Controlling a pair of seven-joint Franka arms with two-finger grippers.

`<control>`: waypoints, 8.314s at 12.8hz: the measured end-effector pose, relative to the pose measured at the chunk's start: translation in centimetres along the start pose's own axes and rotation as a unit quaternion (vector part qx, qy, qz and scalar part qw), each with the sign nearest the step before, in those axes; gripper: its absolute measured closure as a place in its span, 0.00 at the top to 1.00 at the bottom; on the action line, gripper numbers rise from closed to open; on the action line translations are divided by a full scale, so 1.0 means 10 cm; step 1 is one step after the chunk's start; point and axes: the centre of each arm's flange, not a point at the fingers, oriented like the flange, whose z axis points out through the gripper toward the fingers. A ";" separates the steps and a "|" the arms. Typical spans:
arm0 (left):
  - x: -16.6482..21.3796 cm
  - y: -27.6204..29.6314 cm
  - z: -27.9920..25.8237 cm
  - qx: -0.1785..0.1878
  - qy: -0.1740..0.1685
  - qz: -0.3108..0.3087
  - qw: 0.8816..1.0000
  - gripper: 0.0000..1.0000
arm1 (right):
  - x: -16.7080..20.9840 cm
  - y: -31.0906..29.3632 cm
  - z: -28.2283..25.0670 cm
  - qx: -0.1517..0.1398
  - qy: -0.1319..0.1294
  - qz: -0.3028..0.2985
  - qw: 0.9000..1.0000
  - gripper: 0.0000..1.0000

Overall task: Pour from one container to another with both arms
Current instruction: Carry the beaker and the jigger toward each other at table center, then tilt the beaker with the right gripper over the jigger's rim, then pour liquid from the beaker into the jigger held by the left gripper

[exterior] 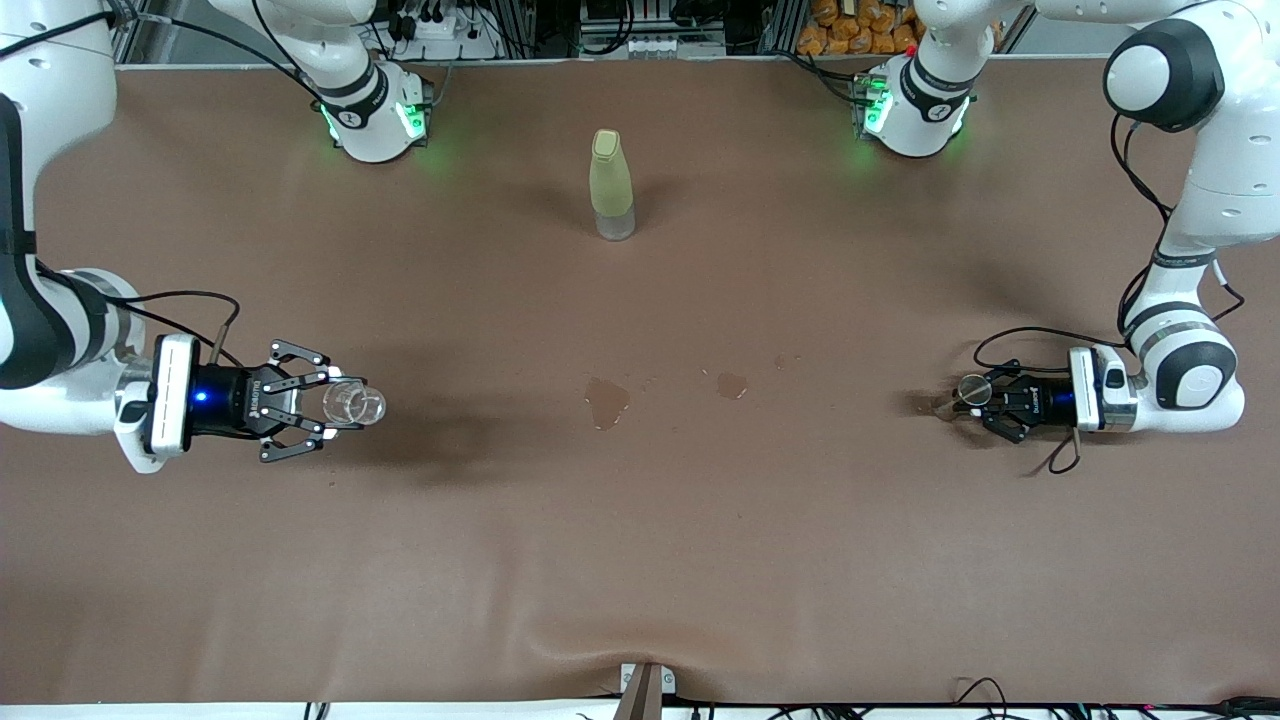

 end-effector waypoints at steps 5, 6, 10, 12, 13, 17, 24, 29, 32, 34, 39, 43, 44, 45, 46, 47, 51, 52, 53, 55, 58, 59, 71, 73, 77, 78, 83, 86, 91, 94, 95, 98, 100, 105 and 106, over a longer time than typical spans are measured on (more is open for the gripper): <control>0.83 -0.43 0.51 -0.036 0.013 0.071 0.997 0.21 | 0.10 0.00 0.20 0.002 0.024 -0.003 1.000 0.50; 0.91 -0.48 0.64 -0.044 0.020 0.078 0.996 0.21 | 0.11 0.00 0.25 0.005 0.024 -0.005 1.000 0.50; 1.23 -0.68 1.31 -0.063 0.026 0.112 0.991 0.21 | -0.02 -0.05 0.27 0.008 0.025 -0.024 0.999 0.50; 1.46 -0.79 1.82 -0.065 0.028 0.129 0.989 0.21 | -0.08 -0.07 0.29 0.011 0.026 -0.023 0.999 0.50; 1.57 -0.82 2.10 -0.062 0.038 0.128 0.989 0.21 | -0.09 -0.08 0.29 0.011 0.026 -0.022 0.999 0.50; 1.67 -0.76 3.02 -0.046 0.065 0.069 0.994 0.21 | 0.00 -0.10 0.34 0.009 0.023 -0.015 1.000 0.50; 1.79 -0.57 4.15 0.026 0.067 0.002 0.997 0.21 | 0.23 -0.28 0.93 -0.039 0.025 0.017 0.999 0.50; 1.86 -0.24 4.99 0.047 0.045 -0.037 0.997 0.21 | 0.27 -0.65 1.86 -0.074 0.019 0.039 0.996 0.50; 1.86 -0.07 5.33 0.051 0.034 -0.051 0.997 0.21 | 0.04 -0.79 2.10 -0.074 0.039 0.076 0.994 0.50; 1.90 -0.05 5.46 0.051 0.027 -0.044 0.997 0.21 | -0.17 -0.93 2.25 -0.073 0.051 0.099 0.991 0.50; 1.95 -0.08 5.62 0.050 0.015 -0.023 0.998 0.21 | -0.66 -1.23 2.43 -0.079 0.065 0.162 0.982 0.50; 1.93 -0.10 5.60 0.052 0.013 -0.022 0.998 0.21 | -0.86 -1.37 2.40 -0.099 0.089 0.220 0.966 0.50; 1.93 -0.10 5.60 0.052 0.013 -0.022 0.998 0.21 | -0.89 -1.40 2.44 -0.100 0.096 0.236 0.962 0.50; 1.93 -0.10 5.60 0.052 0.013 -0.022 0.998 0.21 | -0.91 -1.44 2.50 -0.100 0.103 0.251 0.957 0.50; 1.93 -0.10 5.60 0.052 0.013 -0.022 0.998 0.21 | -0.93 -1.50 2.57 -0.097 0.106 0.265 0.953 0.50; 1.93 -0.10 5.60 0.052 0.013 -0.022 0.998 0.21 | -0.95 -1.54 2.64 -0.094 0.107 0.277 0.950 0.50; 1.93 -0.10 5.60 0.052 0.013 -0.022 0.998 0.21 | -1.06 -1.60 2.63 -0.095 0.102 0.309 0.941 0.50; 1.93 -0.10 5.60 0.052 0.013 -0.022 0.998 0.21 | -1.09 -1.60 2.61 -0.097 0.102 0.318 0.938 0.50; 1.93 -0.10 5.60 0.052 0.013 -0.022 0.998 0.21 | -1.10 -1.59 2.59 -0.099 0.103 0.326 0.935 0.50; 1.93 -0.10 5.60 0.052 0.013 -0.022 0.998 0.21 | -1.11 -1.58 2.58 -0.100 0.108 0.343 0.928 0.50; 1.92 -0.11 5.59 0.053 0.012 -0.022 0.998 0.21 | -1.14 -1.58 2.57 -0.102 0.109 0.367 0.918 0.50; 1.91 -0.11 5.59 0.053 0.012 -0.022 0.998 0.21 | -1.16 -1.59 2.57 -0.101 0.110 0.380 0.913 0.50; 1.91 -0.12 5.58 0.054 0.011 -0.022 0.998 0.21 | -1.24 -1.59 2.59 -0.096 0.124 0.472 0.868 0.50; 1.90 -0.12 5.58 0.054 0.011 -0.022 0.998 0.21 | -1.23 -1.60 2.61 -0.094 0.132 0.486 0.859 0.50; 1.88 -0.11 5.58 0.053 0.010 -0.023 0.998 0.21 | -1.23 -1.60 2.62 -0.089 0.135 0.512 0.843 0.50; 1.88 -0.11 5.58 0.053 0.010 -0.023 0.998 0.21 | -1.23 -1.60 2.62 -0.088 0.136 0.516 0.841 0.50; 1.88 -0.11 5.58 0.053 0.010 -0.023 0.998 0.21 | -1.22 -1.60 2.62 -0.085 0.138 0.531 0.832 0.50; 1.88 -0.11 5.58 0.054 0.011 -0.025 0.998 0.21 | -1.21 -1.60 2.63 -0.082 0.140 0.538 0.827 0.50; 1.87 -0.11 5.59 0.055 0.011 -0.026 0.998 0.21 | -1.22 -1.59 2.63 -0.078 0.142 0.563 0.811 0.50; 1.87 -0.10 5.59 0.055 0.011 -0.026 0.998 0.21 | -1.27 -1.59 2.64 -0.076 0.142 0.588 0.793 0.50; 1.86 -0.10 5.59 0.055 0.011 -0.027 0.998 0.21 | -1.29 -1.59 2.64 -0.076 0.142 0.593 0.789 0.50; 1.85 -0.10 5.59 0.055 0.011 -0.028 0.998 0.21 | -1.26 -1.56 2.66 -0.070 0.145 0.610 0.776 0.50; 1.84 -0.10 5.59 0.055 0.011 -0.029 0.998 0.21 | -1.24 -1.56 2.67 -0.068 0.146 0.618 0.769 0.50; 1.81 -0.09 5.60 0.054 0.010 -0.031 0.998 0.21 | -1.23 -1.53 2.68 -0.059 0.151 0.655 0.738 0.50; 1.80 -0.09 5.60 0.054 0.010 -0.031 0.998 0.21 | -1.22 -1.53 2.68 -0.056 0.152 0.668 0.726 0.50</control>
